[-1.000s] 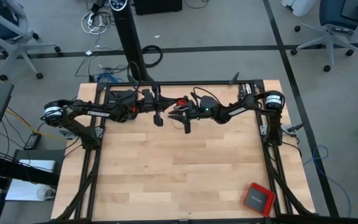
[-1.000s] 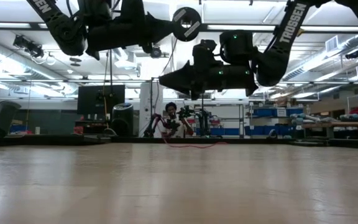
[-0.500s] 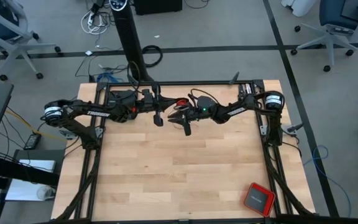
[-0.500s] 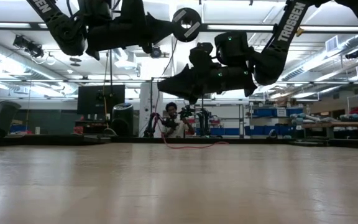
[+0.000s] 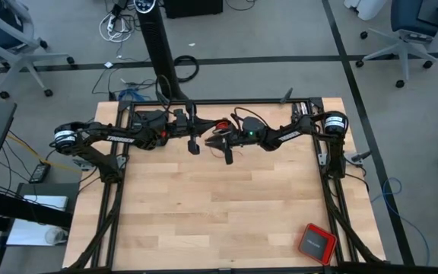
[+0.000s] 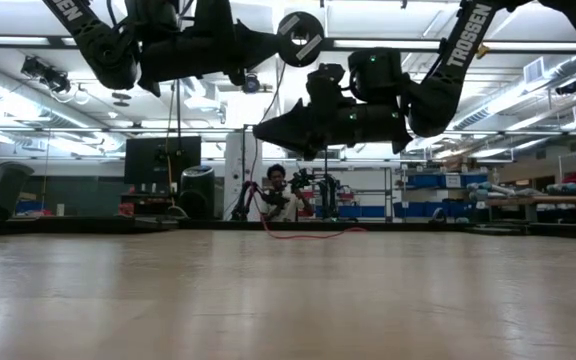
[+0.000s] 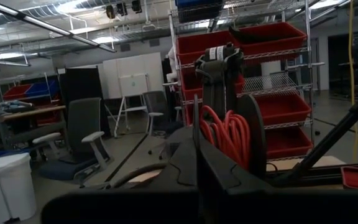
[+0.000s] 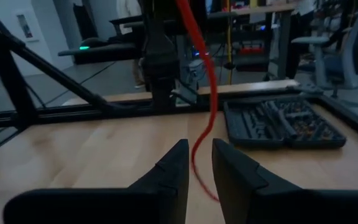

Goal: Coil cords
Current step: Coil the red wire onto the spool

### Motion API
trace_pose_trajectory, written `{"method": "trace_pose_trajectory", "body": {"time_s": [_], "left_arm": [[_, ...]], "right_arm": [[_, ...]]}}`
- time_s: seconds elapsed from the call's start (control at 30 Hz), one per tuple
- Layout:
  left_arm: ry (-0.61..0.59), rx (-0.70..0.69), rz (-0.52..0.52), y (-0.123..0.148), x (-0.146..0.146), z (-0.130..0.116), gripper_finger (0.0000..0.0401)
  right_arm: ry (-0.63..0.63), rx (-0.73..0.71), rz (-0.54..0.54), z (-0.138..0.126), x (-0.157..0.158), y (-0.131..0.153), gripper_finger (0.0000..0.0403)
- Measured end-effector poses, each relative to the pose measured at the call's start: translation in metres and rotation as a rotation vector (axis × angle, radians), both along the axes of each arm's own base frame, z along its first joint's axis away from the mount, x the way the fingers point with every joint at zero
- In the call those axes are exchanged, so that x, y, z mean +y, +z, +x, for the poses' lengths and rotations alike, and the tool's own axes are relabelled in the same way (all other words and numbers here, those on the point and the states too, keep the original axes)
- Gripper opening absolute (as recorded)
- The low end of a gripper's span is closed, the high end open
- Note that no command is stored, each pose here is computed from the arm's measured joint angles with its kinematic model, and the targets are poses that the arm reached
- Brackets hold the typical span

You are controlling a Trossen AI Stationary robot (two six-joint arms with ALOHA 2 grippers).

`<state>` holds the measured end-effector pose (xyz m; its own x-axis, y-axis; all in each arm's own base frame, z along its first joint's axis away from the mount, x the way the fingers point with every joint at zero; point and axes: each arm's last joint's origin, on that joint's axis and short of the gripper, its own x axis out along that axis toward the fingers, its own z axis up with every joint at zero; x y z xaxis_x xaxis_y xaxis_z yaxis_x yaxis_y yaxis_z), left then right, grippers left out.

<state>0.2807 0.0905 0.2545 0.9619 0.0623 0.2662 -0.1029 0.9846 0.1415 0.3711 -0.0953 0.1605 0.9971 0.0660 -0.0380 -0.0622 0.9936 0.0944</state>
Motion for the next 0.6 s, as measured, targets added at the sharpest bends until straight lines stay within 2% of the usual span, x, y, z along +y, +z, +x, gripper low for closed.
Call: {"method": "trace_pose_trajectory", "body": {"time_s": [0.3,0.5,0.6], "left_arm": [[0.000,0.000,0.000,0.0000,0.0000,0.0000,0.0001],[0.000,0.003,-0.001,-0.0003,0.0000,0.0001,0.0001],[0.000,0.019,-0.007,-0.0019,0.0002,0.0005,0.0001]], "right_arm": [[-0.030,-0.074,-0.033,0.0003,-0.0001,0.0073,0.0062],[-0.031,-0.070,-0.028,0.0002,-0.0001,0.0068,0.0009],[-0.036,-0.046,-0.002,0.0000,-0.0011,0.0047,0.0006]]}}
